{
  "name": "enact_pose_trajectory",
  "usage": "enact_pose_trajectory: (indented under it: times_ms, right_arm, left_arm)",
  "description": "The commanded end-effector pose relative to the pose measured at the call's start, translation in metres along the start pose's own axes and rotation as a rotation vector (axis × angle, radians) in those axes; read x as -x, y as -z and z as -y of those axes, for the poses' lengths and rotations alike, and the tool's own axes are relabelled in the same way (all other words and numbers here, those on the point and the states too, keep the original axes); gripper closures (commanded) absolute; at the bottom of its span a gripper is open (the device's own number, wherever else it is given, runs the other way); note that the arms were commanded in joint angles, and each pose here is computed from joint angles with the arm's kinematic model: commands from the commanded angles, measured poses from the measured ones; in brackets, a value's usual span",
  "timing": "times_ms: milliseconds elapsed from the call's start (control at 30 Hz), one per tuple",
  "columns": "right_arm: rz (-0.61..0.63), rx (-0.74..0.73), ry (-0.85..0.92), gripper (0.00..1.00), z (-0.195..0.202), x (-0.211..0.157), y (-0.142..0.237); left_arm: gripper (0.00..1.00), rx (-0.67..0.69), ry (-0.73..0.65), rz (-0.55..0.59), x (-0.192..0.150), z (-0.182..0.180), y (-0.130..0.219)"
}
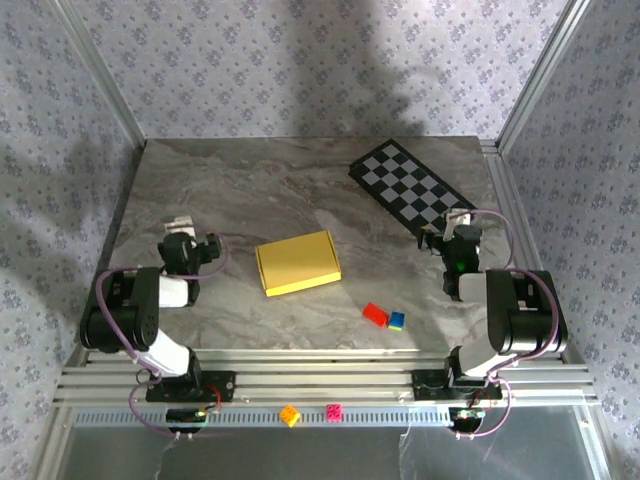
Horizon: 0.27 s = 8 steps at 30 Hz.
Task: Fold the paper box
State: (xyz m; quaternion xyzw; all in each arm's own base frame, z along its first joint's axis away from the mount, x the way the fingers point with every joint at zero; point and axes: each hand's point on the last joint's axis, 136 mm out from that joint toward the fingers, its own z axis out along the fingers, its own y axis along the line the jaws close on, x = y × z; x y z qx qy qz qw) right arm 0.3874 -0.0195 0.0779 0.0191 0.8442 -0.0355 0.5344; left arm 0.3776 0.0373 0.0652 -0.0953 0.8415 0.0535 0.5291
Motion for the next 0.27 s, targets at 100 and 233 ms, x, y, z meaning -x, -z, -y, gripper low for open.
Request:
enact_pose_trajectory:
  times_ms: [100,233]
  right_arm:
    - [0.023,0.015,0.007,0.00,-0.0010,0.0064,-0.0016]
    - [0.032,0.005,0.015,0.00,-0.0013,0.0066,0.0000]
  left_arm:
    - [0.00,-0.027,0.003,0.091,0.0292,0.0052,-0.0004]
    - [0.00,-0.028,0.002,0.087,0.0287,0.0054,-0.0003]
